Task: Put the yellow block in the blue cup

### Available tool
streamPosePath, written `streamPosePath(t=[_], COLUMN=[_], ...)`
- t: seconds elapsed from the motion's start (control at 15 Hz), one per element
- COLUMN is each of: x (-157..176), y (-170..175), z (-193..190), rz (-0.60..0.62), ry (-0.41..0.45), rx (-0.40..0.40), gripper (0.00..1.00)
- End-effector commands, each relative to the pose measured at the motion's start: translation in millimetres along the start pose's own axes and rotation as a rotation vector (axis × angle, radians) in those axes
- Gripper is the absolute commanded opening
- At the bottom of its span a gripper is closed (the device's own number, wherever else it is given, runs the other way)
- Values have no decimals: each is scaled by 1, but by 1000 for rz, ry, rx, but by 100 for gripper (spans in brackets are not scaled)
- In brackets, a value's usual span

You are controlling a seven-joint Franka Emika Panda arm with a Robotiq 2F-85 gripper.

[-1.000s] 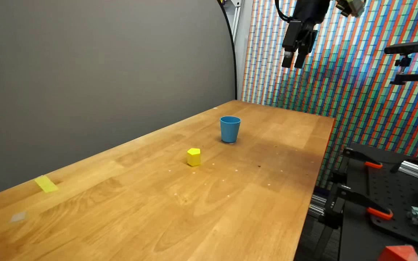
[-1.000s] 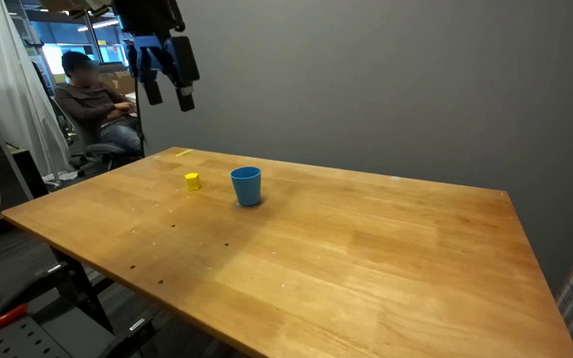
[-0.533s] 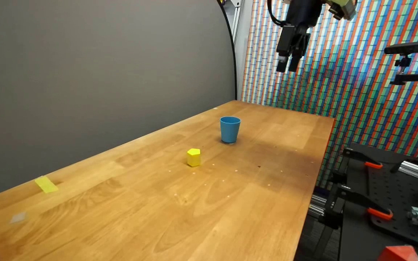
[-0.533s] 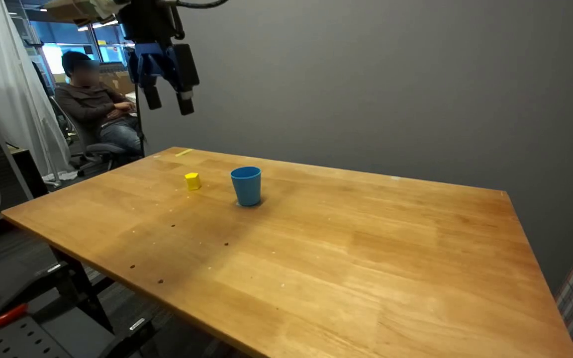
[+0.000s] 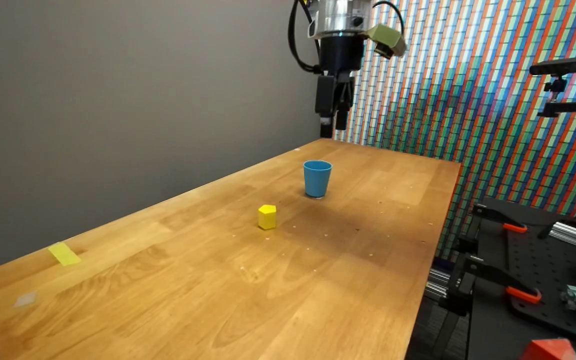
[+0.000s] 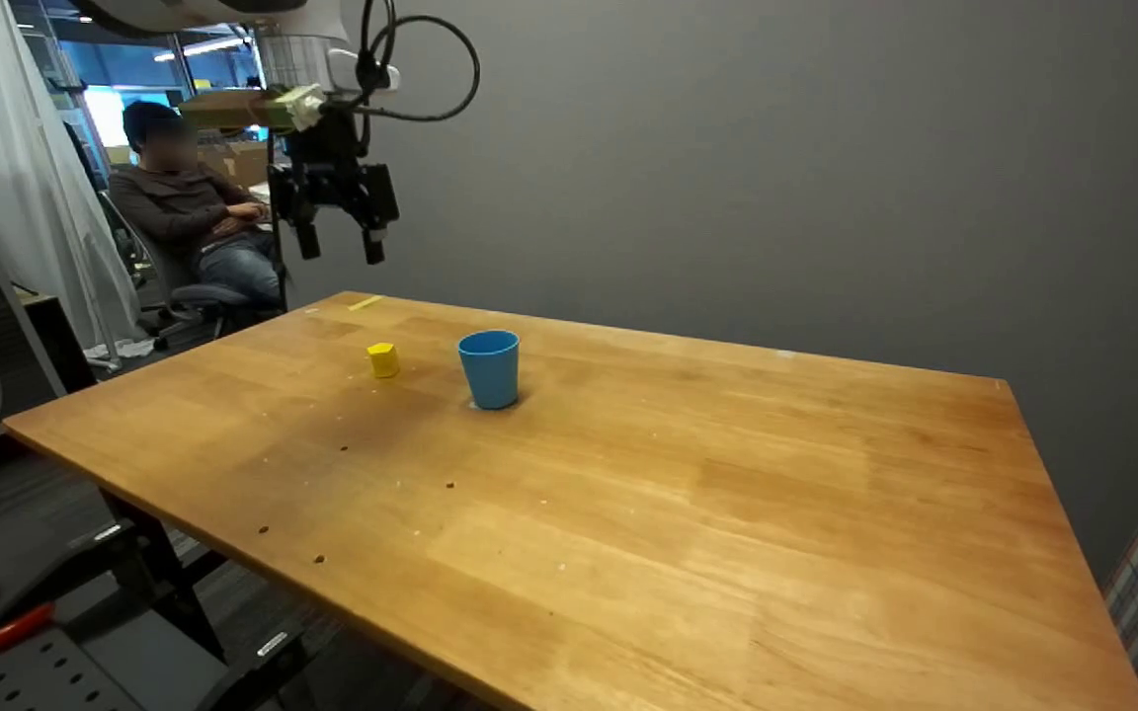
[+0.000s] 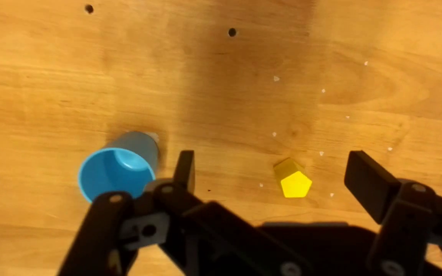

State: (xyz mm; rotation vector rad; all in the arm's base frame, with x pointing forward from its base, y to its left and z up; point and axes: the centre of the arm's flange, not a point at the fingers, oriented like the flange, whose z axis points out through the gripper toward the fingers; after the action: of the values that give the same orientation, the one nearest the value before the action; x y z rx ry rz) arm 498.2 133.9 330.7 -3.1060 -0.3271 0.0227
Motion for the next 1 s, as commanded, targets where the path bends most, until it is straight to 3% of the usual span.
streamPosePath(t=[0.0,0.4,0.93], x=[74,132,161], y=[-26,-46,-46], z=[30,97,163], rz=[-71,-133,-179], ry=[-39,-95,-187], rx=[4,75,107], gripper=[100,100,100])
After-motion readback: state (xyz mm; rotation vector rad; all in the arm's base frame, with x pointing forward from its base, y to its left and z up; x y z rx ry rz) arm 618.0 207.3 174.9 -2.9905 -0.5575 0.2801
